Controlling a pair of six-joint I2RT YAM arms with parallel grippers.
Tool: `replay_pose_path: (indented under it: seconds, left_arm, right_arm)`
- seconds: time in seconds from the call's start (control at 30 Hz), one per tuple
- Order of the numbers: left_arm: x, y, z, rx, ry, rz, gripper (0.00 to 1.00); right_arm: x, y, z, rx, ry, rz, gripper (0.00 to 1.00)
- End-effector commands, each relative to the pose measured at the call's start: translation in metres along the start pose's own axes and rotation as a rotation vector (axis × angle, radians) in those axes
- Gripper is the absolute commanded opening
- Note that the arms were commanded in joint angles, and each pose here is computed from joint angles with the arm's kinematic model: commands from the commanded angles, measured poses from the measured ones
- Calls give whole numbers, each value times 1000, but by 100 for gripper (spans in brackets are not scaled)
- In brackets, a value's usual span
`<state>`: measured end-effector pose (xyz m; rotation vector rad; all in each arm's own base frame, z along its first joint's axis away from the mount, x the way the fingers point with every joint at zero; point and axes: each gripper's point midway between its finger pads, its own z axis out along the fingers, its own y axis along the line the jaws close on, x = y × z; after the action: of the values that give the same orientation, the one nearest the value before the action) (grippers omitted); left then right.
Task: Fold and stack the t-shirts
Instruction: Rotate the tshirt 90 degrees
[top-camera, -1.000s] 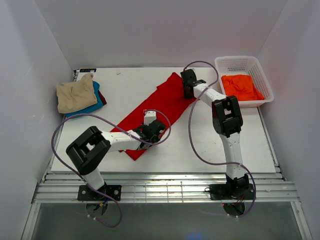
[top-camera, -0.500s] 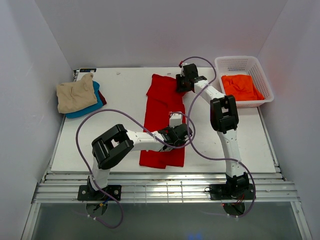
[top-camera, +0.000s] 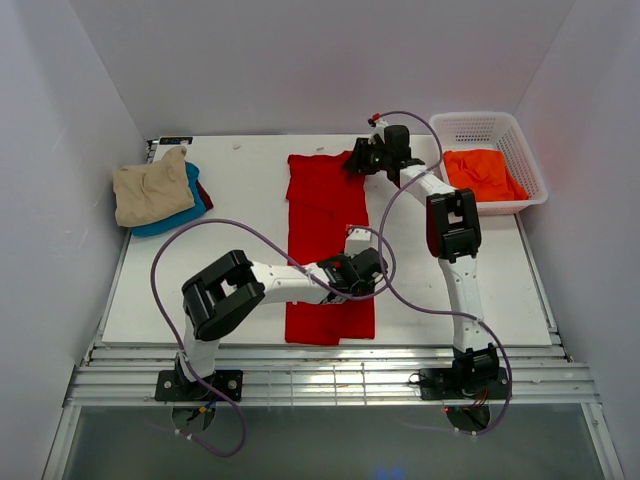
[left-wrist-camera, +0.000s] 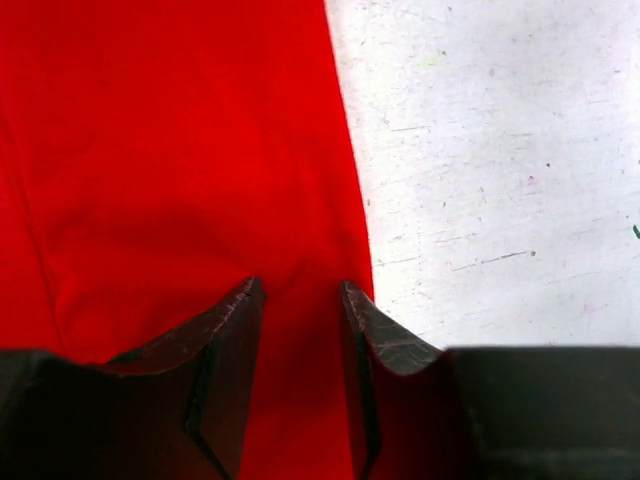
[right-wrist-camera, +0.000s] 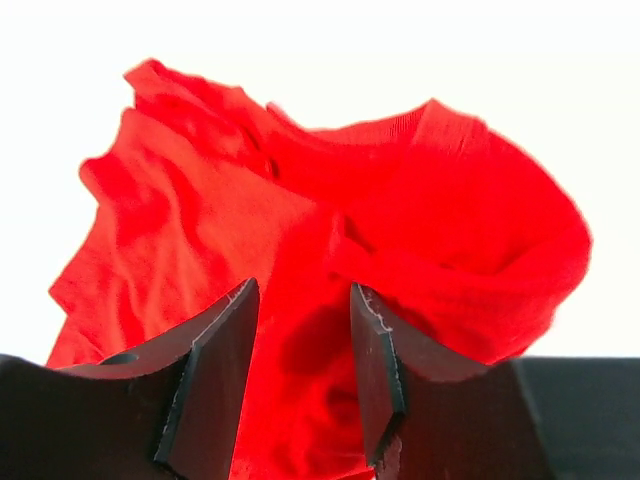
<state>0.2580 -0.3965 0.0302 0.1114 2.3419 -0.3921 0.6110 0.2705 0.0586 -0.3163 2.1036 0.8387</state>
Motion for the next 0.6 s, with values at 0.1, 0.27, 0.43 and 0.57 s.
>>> replay_pose_path:
  seconds: [0.1, 0.27, 0.43, 0.57]
  left_arm:
    - [-117, -57, -63, 139, -268, 85, 59]
    - [-181, -53, -116, 135, -454, 75, 64]
    - [-185, -12, -144, 89, -514, 78, 69]
    - [-140, 36, -127, -6, -431, 142, 68]
  right_arm:
    - [-133, 37, -93, -132, -365, -95, 49]
    - [-172, 81, -199, 36, -448, -192, 49]
    - [-68, 80, -234, 295, -220, -189, 48]
    - [16, 118, -255, 325, -135, -199, 47]
